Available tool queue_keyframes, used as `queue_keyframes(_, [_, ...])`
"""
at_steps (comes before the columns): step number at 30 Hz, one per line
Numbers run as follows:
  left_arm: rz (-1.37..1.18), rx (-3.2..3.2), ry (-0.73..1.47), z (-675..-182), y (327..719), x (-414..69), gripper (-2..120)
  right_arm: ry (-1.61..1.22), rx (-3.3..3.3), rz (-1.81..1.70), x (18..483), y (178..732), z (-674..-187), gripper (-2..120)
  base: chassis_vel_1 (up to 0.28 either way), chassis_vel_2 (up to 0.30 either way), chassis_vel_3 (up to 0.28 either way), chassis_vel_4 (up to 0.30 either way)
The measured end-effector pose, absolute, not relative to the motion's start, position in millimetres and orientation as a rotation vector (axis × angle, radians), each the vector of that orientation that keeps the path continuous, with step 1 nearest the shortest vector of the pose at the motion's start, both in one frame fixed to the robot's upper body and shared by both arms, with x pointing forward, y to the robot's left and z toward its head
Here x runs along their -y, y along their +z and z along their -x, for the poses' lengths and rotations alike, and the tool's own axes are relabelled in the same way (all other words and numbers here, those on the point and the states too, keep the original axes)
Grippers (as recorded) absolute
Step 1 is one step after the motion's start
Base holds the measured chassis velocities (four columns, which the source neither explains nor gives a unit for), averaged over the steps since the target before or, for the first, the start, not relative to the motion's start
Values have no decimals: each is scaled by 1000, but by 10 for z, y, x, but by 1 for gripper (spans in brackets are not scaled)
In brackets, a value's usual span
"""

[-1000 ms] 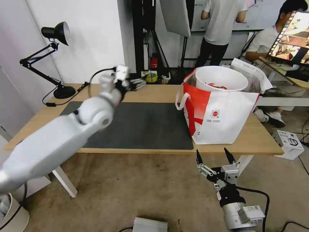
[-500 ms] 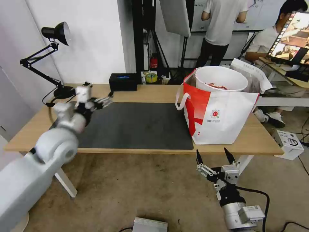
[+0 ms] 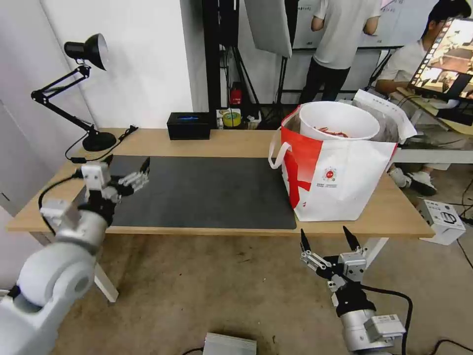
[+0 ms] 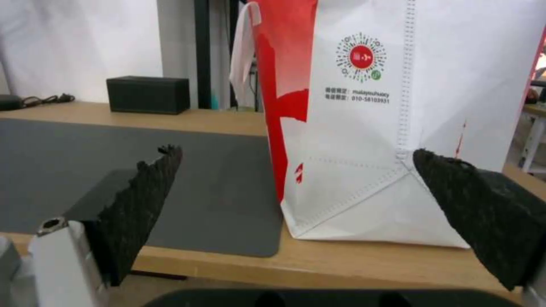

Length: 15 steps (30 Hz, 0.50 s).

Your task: Pick up the trash from the table and place it into the takeout bag.

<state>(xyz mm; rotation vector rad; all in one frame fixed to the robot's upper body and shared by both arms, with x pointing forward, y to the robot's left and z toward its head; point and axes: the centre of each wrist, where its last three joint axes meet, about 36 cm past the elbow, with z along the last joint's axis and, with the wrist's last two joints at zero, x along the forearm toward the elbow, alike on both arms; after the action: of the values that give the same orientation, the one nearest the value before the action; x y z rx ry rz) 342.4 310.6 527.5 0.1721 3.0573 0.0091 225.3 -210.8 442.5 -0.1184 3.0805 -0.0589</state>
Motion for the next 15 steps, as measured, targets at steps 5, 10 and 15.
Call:
queue_keyframes(5, [-155, -3073, -37, -3134, 5060, -2979, 100, -59, -3081, 118, 2108, 4424, -2253, 100, 0, 0, 0, 0])
queue_keyframes(10, [-145, -3079, -80, -2978, 4979, -2923, 100, -59, -3081, 118, 2108, 4425, -2253, 100, 0, 0, 0, 0])
queue_keyframes(15, [-143, -3078, -46, -2798, 4883, -2897, 100, -59, -3081, 118, 2108, 4425, -2253, 100, 0, 0, 0, 0])
